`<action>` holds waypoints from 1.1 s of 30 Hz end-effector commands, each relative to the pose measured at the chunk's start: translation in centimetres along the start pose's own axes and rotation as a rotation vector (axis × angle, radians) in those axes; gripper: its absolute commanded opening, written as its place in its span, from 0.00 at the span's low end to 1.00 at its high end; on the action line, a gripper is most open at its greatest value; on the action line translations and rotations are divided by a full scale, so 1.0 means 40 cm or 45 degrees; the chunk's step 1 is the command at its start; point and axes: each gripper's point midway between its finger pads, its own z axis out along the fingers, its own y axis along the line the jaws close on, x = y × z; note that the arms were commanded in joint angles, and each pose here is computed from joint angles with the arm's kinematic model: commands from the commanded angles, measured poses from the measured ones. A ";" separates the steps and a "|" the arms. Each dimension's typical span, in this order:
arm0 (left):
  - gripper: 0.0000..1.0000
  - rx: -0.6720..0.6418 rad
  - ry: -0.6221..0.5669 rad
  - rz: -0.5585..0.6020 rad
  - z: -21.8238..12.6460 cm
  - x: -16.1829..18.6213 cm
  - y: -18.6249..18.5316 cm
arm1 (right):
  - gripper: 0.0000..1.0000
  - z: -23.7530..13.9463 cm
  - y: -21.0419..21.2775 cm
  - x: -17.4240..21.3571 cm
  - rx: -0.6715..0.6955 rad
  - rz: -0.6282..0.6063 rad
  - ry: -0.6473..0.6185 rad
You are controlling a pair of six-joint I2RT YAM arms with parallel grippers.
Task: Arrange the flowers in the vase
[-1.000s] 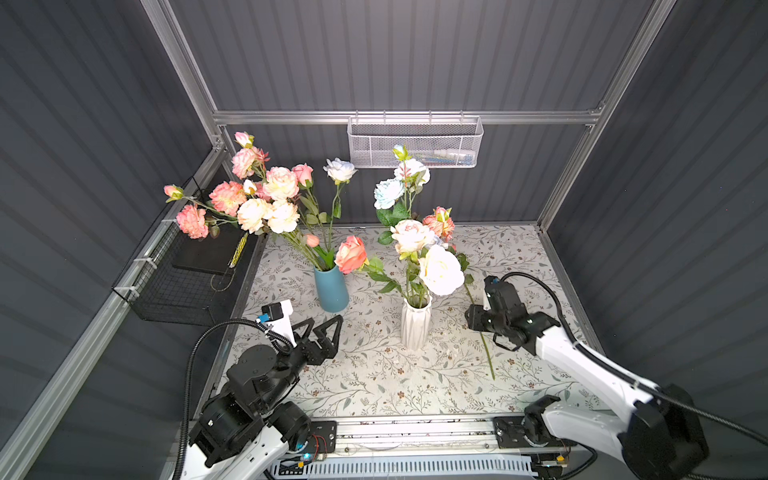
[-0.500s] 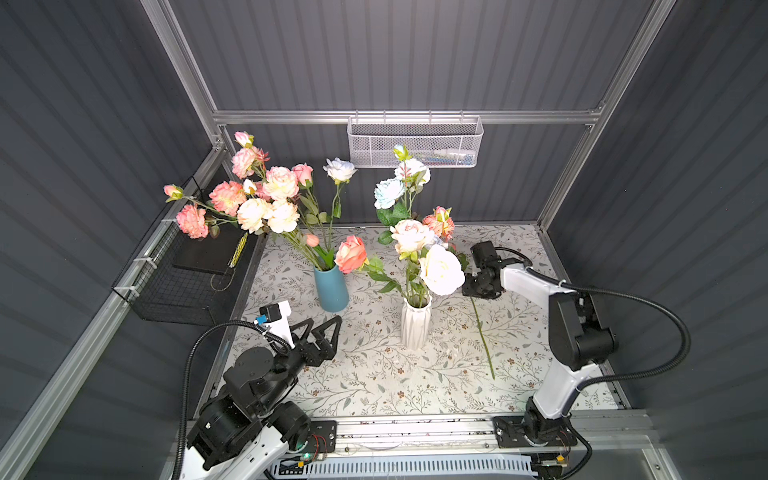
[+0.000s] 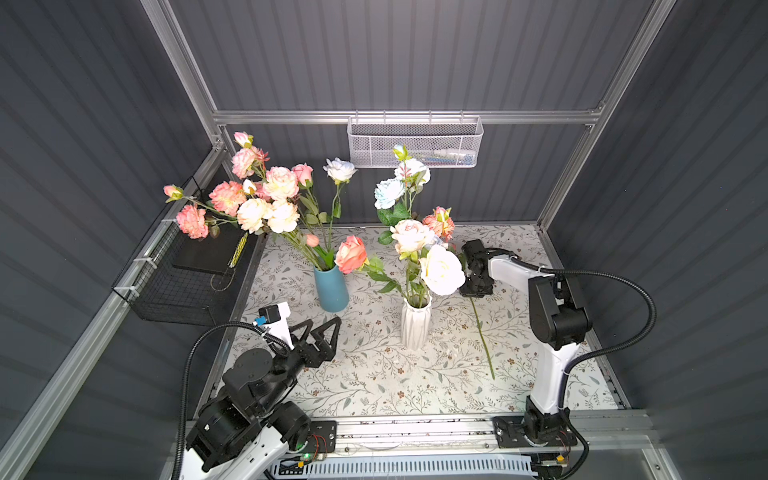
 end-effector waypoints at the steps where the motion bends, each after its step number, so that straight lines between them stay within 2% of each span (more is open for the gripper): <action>1: 1.00 -0.003 0.004 0.029 0.001 0.007 0.005 | 0.08 0.004 -0.011 0.020 0.031 -0.023 0.054; 5: 1.00 0.000 0.009 0.022 0.001 0.010 0.005 | 0.00 -0.003 -0.010 0.017 0.015 -0.013 0.014; 13: 1.00 -0.015 -0.001 0.024 -0.005 0.004 0.010 | 0.00 -0.116 -0.005 -0.001 -0.092 0.052 -0.258; 23: 1.00 -0.031 0.005 0.023 0.006 0.006 0.012 | 0.00 -0.371 -0.011 0.049 -0.306 0.132 -0.709; 33: 1.00 -0.049 0.032 0.018 0.032 0.022 0.018 | 0.00 -0.656 0.031 0.129 -0.478 0.034 -1.100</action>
